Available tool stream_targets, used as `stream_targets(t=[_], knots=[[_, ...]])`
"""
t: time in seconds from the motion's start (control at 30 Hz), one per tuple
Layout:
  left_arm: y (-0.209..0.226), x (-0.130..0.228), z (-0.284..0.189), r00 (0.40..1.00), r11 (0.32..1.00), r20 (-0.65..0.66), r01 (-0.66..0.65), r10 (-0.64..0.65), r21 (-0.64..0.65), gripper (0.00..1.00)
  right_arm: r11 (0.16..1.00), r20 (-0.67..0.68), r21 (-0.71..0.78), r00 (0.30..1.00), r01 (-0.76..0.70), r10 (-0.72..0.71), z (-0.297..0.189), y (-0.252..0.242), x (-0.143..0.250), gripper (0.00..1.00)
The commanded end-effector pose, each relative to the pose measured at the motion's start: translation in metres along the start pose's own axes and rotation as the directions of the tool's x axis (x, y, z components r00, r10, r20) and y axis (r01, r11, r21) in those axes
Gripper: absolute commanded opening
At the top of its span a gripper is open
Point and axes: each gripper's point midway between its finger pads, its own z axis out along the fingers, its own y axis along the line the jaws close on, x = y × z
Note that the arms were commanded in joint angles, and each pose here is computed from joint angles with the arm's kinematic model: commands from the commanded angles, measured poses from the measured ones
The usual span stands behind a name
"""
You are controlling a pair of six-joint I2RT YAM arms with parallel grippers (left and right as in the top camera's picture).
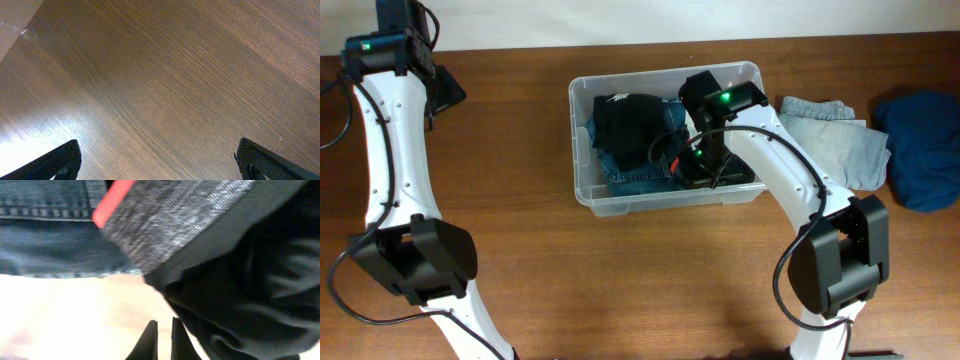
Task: Pack container
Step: 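Lower the shorts into the bin and press them down with the right gripper, then withdraw the right gripper from the bin toward the light blue jeans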
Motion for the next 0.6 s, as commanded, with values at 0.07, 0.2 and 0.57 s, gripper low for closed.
stream_targets(t=[0.07,0.2,0.57], knots=[[0.001,0.000,0.002,1.000,1.000,0.000,0.000,0.000,-0.008,0.99,0.998,-0.005,-0.069,1.000,0.002,-0.003,0.003,0.016,0.000,0.06],[0.001,0.000,0.002,1.000,1.000,0.000,0.000,0.000,-0.008,0.99,0.996,0.091,-0.088,0.996,0.029,-0.021,-0.018,0.021,-0.022,0.06],[0.001,0.000,0.002,1.000,1.000,0.000,0.000,0.000,-0.008,0.99,0.978,0.416,0.070,0.897,-0.196,0.150,-0.145,-0.078,-0.058,0.06]])
